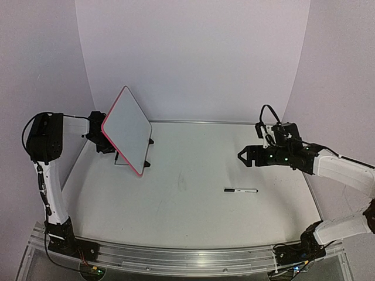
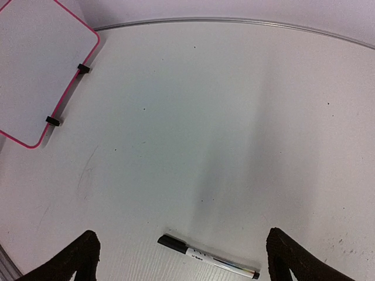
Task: Write a sentence on the whiteboard
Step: Move the whiteboard to the center of the board.
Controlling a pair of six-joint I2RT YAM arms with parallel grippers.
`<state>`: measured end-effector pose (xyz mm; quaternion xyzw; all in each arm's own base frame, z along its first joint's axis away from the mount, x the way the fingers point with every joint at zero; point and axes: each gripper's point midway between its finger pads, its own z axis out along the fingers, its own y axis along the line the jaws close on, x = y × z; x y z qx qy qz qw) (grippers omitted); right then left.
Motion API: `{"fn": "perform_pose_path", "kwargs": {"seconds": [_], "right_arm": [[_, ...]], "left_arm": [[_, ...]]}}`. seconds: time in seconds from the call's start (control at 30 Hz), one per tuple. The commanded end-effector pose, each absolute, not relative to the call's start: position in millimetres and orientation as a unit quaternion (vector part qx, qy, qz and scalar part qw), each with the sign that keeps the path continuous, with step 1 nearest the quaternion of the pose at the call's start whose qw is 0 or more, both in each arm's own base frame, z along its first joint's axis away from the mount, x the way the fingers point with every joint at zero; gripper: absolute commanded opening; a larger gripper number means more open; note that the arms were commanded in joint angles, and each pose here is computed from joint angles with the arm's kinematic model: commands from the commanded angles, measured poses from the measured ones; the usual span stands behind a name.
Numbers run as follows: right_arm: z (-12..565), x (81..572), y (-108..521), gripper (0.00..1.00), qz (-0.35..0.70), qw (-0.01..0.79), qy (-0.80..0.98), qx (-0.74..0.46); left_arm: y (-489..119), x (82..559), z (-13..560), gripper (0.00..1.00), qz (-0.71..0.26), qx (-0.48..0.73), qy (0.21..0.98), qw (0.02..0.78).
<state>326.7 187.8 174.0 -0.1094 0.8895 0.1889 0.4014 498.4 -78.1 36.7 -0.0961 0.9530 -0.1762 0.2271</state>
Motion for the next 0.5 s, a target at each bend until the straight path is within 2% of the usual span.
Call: {"fn": "perform_pose_path", "kwargs": {"seconds": [0.0, 0.3, 0.47], "right_arm": [[189.9, 336.2, 205.5, 0.94, 0.201, 0.418, 0.878, -0.116], [181.1, 334.8, 229.7, 0.94, 0.193, 0.408, 0.881, -0.142], [173.1, 332.5, 240.5, 0.94, 0.185, 0.401, 0.884, -0.156]], "left_arm": [[-73.2, 508.4, 37.8, 0.3, -0.143, -0.076, 0.958, 0.236], [-74.6, 508.0, 19.7, 0.31, -0.118, -0.053, 0.966, 0.224], [-84.5, 507.3, 12.2, 0.14, -0.119, -0.02, 0.97, 0.213]]}}
